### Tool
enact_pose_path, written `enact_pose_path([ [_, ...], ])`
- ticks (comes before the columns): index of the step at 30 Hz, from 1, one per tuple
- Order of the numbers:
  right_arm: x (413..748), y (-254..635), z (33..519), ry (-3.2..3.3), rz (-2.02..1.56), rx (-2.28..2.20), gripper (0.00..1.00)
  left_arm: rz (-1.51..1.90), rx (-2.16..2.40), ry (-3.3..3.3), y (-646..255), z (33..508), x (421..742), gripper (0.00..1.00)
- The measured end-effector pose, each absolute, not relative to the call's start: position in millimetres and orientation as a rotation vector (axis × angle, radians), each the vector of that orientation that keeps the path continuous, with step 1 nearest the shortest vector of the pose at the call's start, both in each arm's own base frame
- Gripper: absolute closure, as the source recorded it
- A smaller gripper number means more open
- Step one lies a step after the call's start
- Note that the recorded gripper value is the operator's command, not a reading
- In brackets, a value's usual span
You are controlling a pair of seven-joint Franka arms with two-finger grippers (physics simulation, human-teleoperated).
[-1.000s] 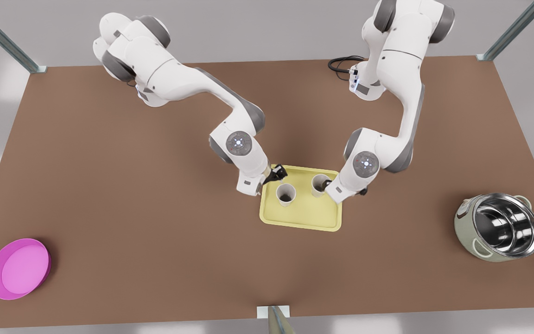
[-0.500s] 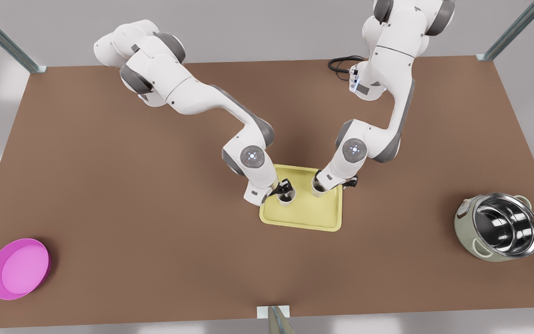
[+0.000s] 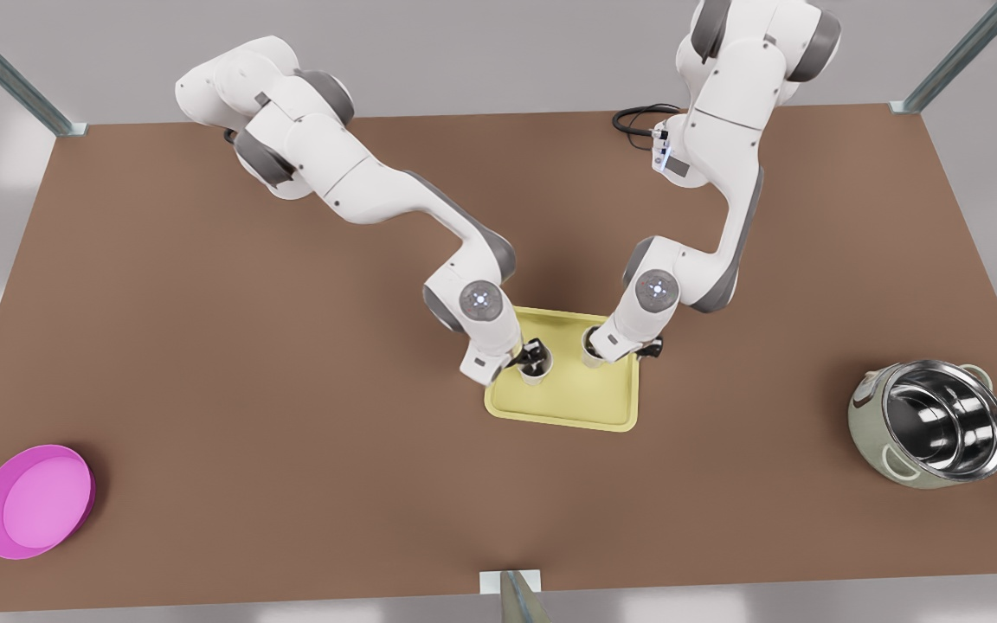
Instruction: Use the left arm to pick up the white IKEA cup from the tray and place it on the middle-left position; use the right arm to pick up the white IKEA cup from the tray and place it on the middle-right position
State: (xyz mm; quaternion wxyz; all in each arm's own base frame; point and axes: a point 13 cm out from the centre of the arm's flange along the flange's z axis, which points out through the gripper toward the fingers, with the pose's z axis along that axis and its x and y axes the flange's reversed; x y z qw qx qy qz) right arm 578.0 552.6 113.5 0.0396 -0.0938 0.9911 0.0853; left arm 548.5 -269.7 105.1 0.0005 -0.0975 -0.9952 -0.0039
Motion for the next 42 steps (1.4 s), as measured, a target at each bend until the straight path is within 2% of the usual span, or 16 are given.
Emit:
enact_pose_path([
  [2, 576, 552, 107, 3.045, 0.257, -0.281, 0.03, -0.008, -0.307, -3.133, -270, 103, 550, 0.07],
  [4, 575, 551, 99, 3.053, 0.251, -0.274, 0.07, -0.004, -0.307, -3.142, -271, 103, 552, 0.20],
  [5, 575, 550, 97, 3.055, 0.250, -0.271, 0.13, -0.001, -0.307, -3.147, -272, 104, 554, 0.22],
  [7, 576, 550, 96, 3.055, 0.250, -0.264, 0.33, 0.004, -0.306, -3.154, -273, 105, 556, 0.31],
  [8, 576, 550, 97, 3.054, 0.252, -0.261, 0.35, 0.005, -0.305, -3.157, -273, 106, 556, 0.43],
  [10, 576, 551, 99, 3.052, 0.257, -0.255, 0.37, 0.007, -0.304, -3.160, -273, 106, 557, 0.55],
  [12, 576, 553, 102, 3.051, 0.264, -0.249, 0.41, 0.008, -0.299, -3.162, -273, 106, 558, 0.57],
  [15, 576, 554, 105, 3.052, 0.270, -0.239, 0.56, 0.013, -0.292, -3.170, -272, 108, 561, 0.57],
  [18, 576, 554, 105, 3.054, 0.271, -0.232, 0.65, 0.028, -0.277, -3.192, -273, 121, 570, 0.61],
  [19, 575, 555, 105, 3.055, 0.271, -0.231, 0.67, 0.032, -0.274, -3.195, -273, 123, 571, 0.65],
  [20, 575, 555, 105, 3.055, 0.272, -0.230, 0.70, 0.034, -0.271, -3.197, -273, 125, 571, 0.74],
  [21, 574, 555, 105, 3.056, 0.273, -0.228, 0.74, 0.034, -0.268, -3.197, -273, 126, 571, 0.79],
  [28, 578, 557, 132, 3.041, 0.292, -0.218, 0.79, 0.036, -0.237, -3.208, -274, 149, 573, 0.81],
  [34, 621, 498, 205, 3.047, 0.292, -0.122, 0.80, 0.020, -0.139, -3.222, -247, 201, 600, 0.81],
  [38, 661, 412, 241, 3.076, 0.252, -0.046, 0.80, 0.060, 0.135, -3.195, -138, 223, 636, 0.81],
  [42, 693, 319, 263, 3.103, 0.199, -0.005, 0.80, 0.159, 0.326, -3.142, -45, 219, 648, 0.82],
])
